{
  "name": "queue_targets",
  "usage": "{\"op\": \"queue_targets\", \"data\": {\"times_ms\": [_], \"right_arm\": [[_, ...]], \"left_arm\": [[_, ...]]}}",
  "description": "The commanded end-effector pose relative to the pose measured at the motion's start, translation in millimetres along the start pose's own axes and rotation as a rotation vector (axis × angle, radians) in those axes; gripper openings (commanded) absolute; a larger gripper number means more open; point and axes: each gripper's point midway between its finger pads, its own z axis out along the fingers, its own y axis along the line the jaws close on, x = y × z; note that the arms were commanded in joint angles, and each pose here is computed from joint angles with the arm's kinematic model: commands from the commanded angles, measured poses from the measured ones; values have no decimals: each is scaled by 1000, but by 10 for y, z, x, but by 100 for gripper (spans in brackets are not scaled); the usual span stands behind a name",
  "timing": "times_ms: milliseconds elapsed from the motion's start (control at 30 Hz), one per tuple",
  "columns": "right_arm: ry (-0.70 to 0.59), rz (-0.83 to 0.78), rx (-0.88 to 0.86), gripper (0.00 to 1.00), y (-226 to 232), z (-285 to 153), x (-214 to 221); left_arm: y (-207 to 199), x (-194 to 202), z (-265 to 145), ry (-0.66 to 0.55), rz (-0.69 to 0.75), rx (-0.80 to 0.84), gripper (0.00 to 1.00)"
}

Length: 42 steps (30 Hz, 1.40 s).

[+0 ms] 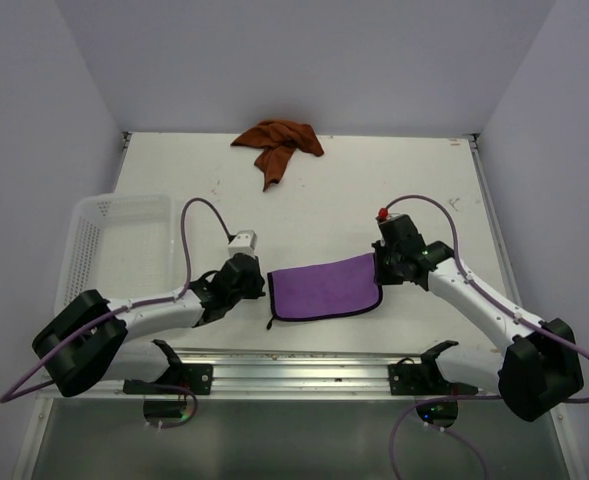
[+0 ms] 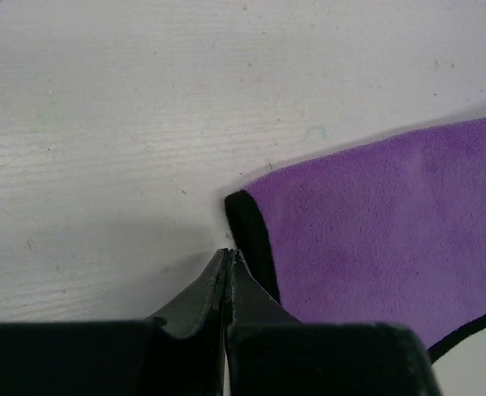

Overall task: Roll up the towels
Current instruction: Fold the towel

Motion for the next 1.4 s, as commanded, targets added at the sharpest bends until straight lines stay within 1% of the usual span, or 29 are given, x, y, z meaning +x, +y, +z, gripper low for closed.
{"op": "queue_targets", "data": {"times_ms": [0, 233, 433, 633, 867, 1133, 1367], "right_arm": [[-17, -37, 43, 0, -73, -153, -80], [-33, -53, 6, 0, 16, -250, -205], [-37, -57, -81, 0, 204, -301, -284], [-16, -66, -123, 0, 326, -278, -299], [-26, -76, -278, 0, 736, -312, -313], [1, -103, -347, 0, 1188, -189, -262], [30, -189, -364, 0, 1650, -107, -176]], "left_arm": [[48, -31, -16, -29, -6, -7, 0], [186, 131, 26, 0, -15, -48, 0], [57, 149, 99, 11, -23, 4, 0], [-104, 185, 155, 33, -23, 62, 0], [-245, 205, 165, 40, -19, 100, 0], [-241, 209, 146, 37, -21, 107, 0], [-260, 179, 138, 26, -27, 117, 0]]}}
